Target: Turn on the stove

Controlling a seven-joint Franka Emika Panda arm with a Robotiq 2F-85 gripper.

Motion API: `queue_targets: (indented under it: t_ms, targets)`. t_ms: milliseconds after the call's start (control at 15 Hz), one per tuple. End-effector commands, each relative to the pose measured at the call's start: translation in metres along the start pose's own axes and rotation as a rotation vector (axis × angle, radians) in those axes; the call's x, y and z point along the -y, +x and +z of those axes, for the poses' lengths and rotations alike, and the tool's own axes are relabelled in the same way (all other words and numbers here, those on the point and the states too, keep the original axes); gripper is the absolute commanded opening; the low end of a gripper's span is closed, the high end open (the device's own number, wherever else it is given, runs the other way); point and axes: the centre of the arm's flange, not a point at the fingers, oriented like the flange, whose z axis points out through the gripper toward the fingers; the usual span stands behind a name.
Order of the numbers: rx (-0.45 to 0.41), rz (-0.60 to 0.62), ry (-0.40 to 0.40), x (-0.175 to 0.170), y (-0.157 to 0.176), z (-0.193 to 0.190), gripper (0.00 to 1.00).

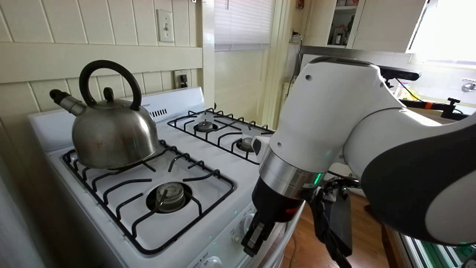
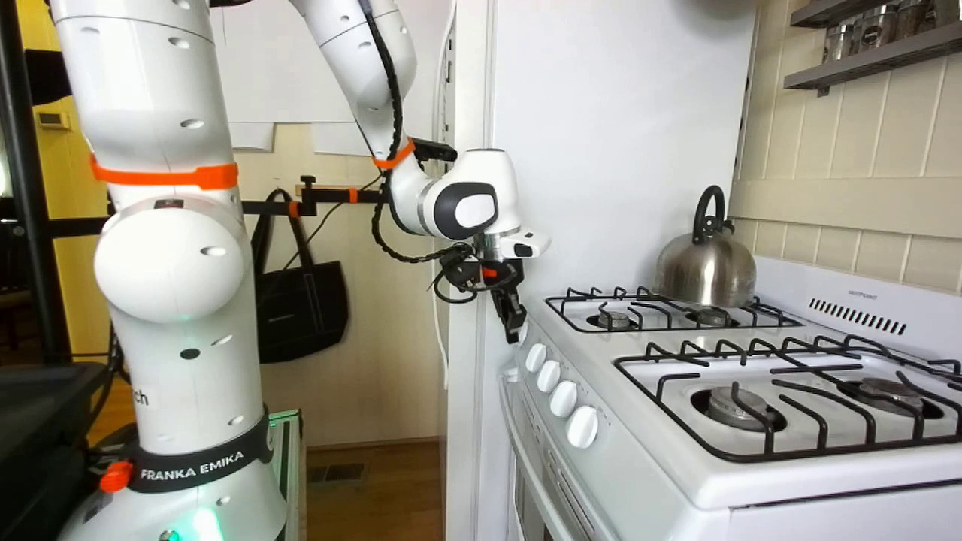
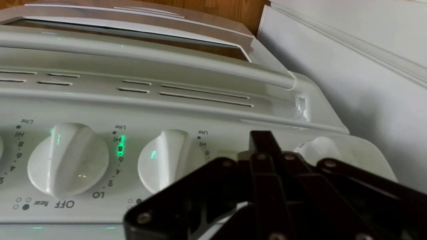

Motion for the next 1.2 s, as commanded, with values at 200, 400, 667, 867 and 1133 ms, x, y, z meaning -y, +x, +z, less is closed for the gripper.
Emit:
queue_targets:
  t_ms: [200,400,667,867,1133]
  targets:
    - [-0.029,0.051,-0.045,0.003,0.011,0.014,0.00]
    - [-0.033,0.053,-0.049,0.007,0.014,0.017,0.00]
    - [-0.021,0.043,-0.069,0.008,0.012,0.021,0.00]
    - [-0.011,0.030,-0.081,0.006,0.010,0.024,0.00]
    - [-0.032,0.047,-0.109,0.005,0.011,0.027,0.00]
